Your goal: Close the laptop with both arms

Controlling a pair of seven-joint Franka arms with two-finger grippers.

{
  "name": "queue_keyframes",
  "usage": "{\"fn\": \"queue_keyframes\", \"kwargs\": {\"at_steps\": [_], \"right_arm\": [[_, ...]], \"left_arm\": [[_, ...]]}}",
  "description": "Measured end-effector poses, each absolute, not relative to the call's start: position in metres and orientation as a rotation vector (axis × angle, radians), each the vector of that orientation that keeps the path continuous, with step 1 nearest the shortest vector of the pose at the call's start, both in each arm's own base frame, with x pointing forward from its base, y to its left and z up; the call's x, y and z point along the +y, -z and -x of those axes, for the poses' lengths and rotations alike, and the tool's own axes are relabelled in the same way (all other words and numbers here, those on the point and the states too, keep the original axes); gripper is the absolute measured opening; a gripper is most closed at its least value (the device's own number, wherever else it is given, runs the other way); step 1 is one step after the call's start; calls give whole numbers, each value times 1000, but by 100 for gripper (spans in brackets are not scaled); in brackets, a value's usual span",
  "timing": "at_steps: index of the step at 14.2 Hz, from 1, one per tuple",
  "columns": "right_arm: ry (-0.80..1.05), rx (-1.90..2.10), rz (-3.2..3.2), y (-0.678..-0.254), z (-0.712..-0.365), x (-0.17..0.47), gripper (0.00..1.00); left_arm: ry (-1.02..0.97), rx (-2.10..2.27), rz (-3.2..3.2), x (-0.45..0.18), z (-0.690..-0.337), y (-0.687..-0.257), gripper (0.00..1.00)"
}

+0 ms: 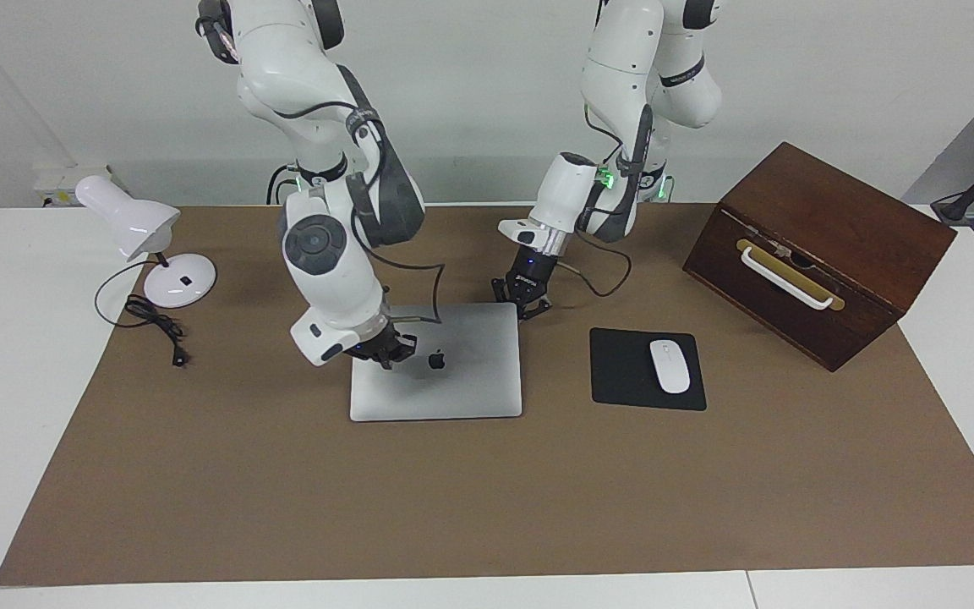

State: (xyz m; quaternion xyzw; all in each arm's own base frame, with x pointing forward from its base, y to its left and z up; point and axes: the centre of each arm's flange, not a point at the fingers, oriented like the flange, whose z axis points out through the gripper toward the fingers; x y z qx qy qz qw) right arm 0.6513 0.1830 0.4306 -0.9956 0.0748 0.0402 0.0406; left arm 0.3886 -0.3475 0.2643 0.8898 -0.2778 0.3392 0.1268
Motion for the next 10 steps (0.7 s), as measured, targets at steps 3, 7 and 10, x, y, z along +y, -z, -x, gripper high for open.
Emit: {"fn": "queue_keyframes", "kwargs": {"at_steps": [3,7,10], "right_arm": [[-25,185,3053,-501,-650,129,1],[16,21,3084,-565,-630,44,9],[50,-51,3104,-598,-612,-17,43]], "left_arm": [[-987,-807,-2590,-347,-389,-264,1],[-981,-774,-2594,-347,-389,-264,1],[-973,-720,-2602,-344,-391,-264,1]]}}
